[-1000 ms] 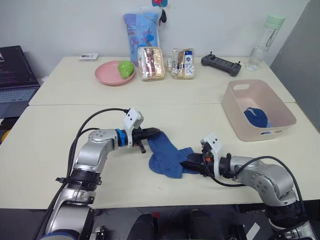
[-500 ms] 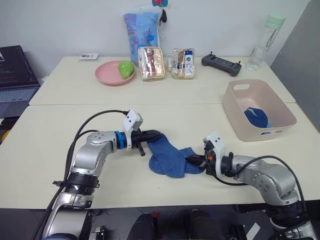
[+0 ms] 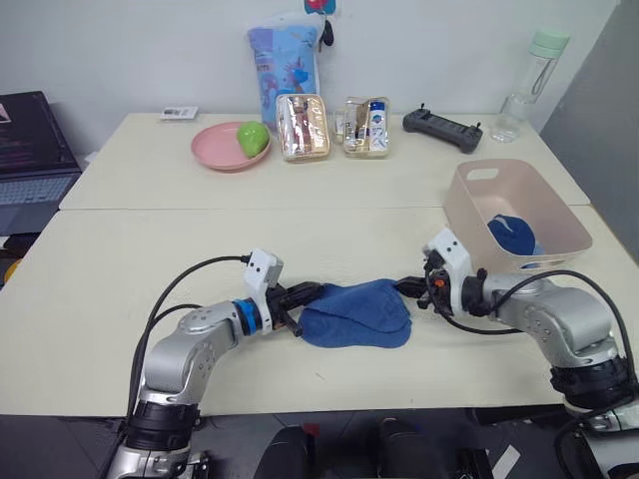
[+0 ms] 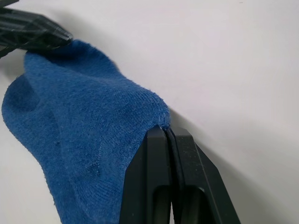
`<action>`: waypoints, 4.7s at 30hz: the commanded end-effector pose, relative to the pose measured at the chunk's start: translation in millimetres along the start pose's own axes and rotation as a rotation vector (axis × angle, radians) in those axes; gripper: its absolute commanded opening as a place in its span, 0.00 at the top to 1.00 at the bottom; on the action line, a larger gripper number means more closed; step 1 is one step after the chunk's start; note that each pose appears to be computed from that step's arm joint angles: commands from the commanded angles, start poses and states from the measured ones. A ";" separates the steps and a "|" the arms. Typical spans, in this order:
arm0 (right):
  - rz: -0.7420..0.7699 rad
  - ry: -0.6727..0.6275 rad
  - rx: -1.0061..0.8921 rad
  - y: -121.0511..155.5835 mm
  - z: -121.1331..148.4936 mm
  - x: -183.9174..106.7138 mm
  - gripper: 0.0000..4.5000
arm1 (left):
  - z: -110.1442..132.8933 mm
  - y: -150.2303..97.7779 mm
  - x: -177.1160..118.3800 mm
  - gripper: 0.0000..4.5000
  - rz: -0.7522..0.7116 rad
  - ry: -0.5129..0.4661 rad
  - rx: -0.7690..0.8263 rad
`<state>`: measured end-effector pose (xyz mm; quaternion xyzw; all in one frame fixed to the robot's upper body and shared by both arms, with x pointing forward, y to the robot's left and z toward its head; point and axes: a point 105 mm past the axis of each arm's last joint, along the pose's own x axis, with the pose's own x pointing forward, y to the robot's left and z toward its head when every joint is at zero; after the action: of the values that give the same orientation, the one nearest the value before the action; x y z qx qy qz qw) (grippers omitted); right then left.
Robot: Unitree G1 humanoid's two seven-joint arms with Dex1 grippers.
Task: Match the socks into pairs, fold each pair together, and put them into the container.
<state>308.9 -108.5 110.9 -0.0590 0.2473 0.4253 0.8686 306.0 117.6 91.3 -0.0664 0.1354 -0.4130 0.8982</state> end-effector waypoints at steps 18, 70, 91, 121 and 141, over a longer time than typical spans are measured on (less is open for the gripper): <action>-0.063 -0.106 -0.042 6.6 -12.2 -24.1 0.16 | 24.4 30.5 0.2 0.25 -0.086 0.166 0.235; 0.036 -0.109 0.018 12.5 -16.0 -22.0 1.00 | 15.6 24.9 17.1 0.63 -0.164 0.261 0.216; 0.079 -0.171 0.030 21.1 4.6 -37.6 1.00 | 38.3 -13.9 -20.0 1.00 -0.223 0.112 0.008; 0.074 -0.110 0.059 17.5 -14.3 -32.3 1.00 | 7.5 -29.8 -32.4 1.00 -0.213 0.163 -0.078; 0.063 -0.070 0.036 12.6 -19.8 -26.8 1.00 | -1.8 -28.5 -32.7 1.00 -0.209 0.192 -0.069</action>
<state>275.2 -126.6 99.3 -0.0133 0.2453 0.4428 0.8623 265.8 124.4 99.5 -0.0826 0.2351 -0.4977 0.8308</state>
